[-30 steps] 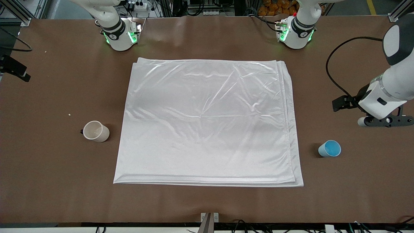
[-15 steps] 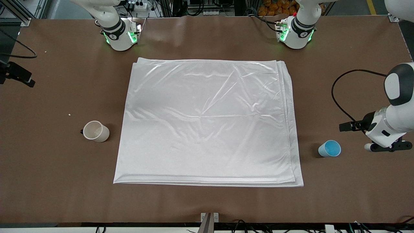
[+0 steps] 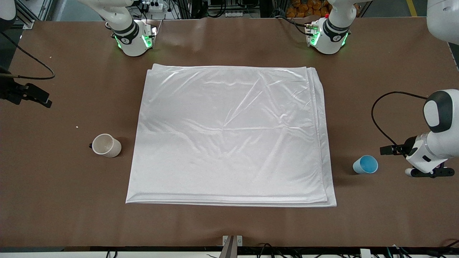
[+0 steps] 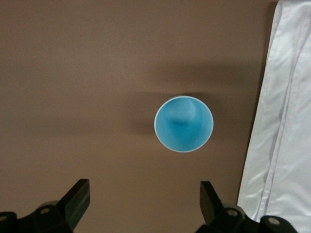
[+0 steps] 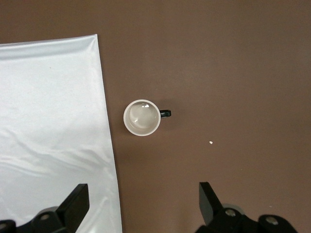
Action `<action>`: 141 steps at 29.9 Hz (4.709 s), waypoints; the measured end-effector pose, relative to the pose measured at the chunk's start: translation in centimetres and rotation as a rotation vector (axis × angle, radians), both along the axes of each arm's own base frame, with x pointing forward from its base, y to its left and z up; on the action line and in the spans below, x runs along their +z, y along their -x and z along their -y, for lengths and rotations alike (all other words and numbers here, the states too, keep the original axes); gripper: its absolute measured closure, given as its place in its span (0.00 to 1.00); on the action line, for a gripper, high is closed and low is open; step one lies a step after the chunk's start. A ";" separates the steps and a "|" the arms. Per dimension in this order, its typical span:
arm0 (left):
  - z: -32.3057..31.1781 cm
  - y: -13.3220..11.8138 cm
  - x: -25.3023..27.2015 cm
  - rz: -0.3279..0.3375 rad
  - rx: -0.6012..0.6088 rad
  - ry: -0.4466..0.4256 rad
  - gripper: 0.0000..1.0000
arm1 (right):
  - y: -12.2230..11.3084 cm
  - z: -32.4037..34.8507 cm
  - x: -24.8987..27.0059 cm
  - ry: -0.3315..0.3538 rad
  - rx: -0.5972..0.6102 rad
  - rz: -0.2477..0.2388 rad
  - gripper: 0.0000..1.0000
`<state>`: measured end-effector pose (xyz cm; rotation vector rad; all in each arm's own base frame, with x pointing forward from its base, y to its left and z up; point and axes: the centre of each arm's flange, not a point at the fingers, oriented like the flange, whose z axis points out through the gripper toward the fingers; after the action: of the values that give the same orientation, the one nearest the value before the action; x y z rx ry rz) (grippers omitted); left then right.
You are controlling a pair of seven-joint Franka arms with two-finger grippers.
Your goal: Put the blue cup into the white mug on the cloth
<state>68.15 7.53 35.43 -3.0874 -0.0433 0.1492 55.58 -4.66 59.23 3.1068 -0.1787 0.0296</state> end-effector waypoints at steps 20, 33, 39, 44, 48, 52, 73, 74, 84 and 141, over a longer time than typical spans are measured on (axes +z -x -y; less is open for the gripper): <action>-0.4 -1.8 -8.1 0.043 -0.012 0.014 0.00 | -0.9 2.8 -8.4 -0.005 0.242 -0.043 0.00; -0.4 -1.9 -10.3 0.045 -0.013 0.017 0.00 | -2.4 5.1 -12.1 -0.007 0.411 -0.047 0.00; -0.4 -1.9 -10.7 0.043 -0.013 0.018 0.30 | -2.4 6.6 -14.4 -0.023 0.554 -0.012 0.00; -0.4 -1.9 -10.7 0.043 -0.013 0.018 0.52 | -2.3 7.5 -16.6 -0.051 0.667 -0.028 0.00; -0.4 -1.9 -10.7 0.042 -0.013 0.018 0.70 | -2.5 7.6 -18.4 -0.068 0.753 -0.051 0.00; -0.4 -1.9 -10.7 0.044 -0.013 0.018 0.93 | -2.7 7.4 -20.1 -0.084 0.826 -0.072 0.00; 0.8 -2.7 -3.0 0.109 0.023 0.021 0.96 | -4.8 5.5 -26.9 -0.059 1.170 -0.101 0.00; 1.0 -2.7 -2.8 0.108 0.026 0.022 0.96 | -4.9 5.5 -27.1 -0.057 1.178 -0.100 0.00; 6.0 -2.3 -1.0 0.088 0.085 0.054 0.96 | -5.5 5.7 -29.1 -0.036 1.330 -0.084 0.00; 28.9 1.8 3.1 0.039 0.366 0.149 0.96 | -3.1 6.4 -38.3 0.023 1.622 -0.040 0.40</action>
<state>66.34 -21.40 38.50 -3.1951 -0.6271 0.1094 58.70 -11.01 20.92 2.2689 2.1310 0.0002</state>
